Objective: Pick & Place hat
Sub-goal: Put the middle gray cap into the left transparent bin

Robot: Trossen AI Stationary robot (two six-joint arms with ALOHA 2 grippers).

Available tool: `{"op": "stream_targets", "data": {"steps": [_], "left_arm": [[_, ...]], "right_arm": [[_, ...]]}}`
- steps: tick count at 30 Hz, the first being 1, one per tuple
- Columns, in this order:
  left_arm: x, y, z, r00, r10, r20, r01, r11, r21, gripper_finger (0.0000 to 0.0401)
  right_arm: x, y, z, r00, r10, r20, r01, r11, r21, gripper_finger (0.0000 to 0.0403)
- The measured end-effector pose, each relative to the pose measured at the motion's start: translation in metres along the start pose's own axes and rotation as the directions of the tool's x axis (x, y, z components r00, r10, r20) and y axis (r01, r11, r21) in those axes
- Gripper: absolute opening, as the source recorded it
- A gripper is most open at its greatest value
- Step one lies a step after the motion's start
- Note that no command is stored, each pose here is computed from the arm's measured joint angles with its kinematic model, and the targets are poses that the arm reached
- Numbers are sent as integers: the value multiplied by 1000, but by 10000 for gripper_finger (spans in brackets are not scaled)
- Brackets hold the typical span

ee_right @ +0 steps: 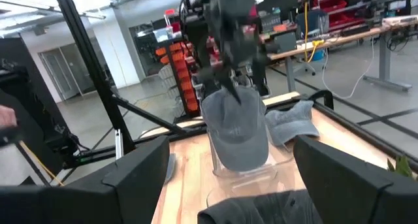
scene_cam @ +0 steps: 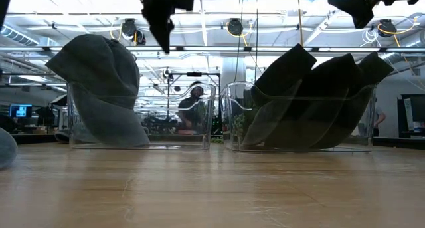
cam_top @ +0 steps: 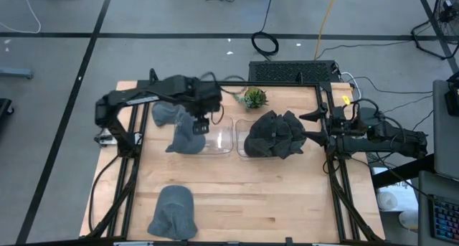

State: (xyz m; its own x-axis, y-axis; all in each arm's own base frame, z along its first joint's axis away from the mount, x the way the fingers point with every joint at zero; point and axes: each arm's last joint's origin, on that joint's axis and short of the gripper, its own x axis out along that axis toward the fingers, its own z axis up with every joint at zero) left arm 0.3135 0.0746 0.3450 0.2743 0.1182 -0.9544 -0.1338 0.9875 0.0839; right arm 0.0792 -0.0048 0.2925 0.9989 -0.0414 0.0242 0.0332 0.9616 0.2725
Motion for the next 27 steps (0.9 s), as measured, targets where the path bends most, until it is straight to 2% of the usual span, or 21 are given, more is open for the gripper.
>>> {"op": "stream_targets", "data": {"steps": [4,6,11,19,27], "left_arm": [[29,-2,0,981,-39,-189,43,999,20,255],[39,-2,1,970,-52,-239,63,997,38,255],[56,-4,-4,956,-67,-287,86,995,55,255],[88,-10,-33,895,-106,-433,115,993,-5,255],[111,-14,-47,875,-152,-459,138,988,-63,255]], "right_arm": [[0,1,3,1000,8,27,-8,1000,-7,318],[0,1,4,999,12,42,-11,1000,-21,318],[0,1,4,999,12,41,-11,1000,-26,318],[0,2,4,999,34,35,-33,999,-29,318],[0,2,4,999,34,35,-33,999,-26,318]]}}
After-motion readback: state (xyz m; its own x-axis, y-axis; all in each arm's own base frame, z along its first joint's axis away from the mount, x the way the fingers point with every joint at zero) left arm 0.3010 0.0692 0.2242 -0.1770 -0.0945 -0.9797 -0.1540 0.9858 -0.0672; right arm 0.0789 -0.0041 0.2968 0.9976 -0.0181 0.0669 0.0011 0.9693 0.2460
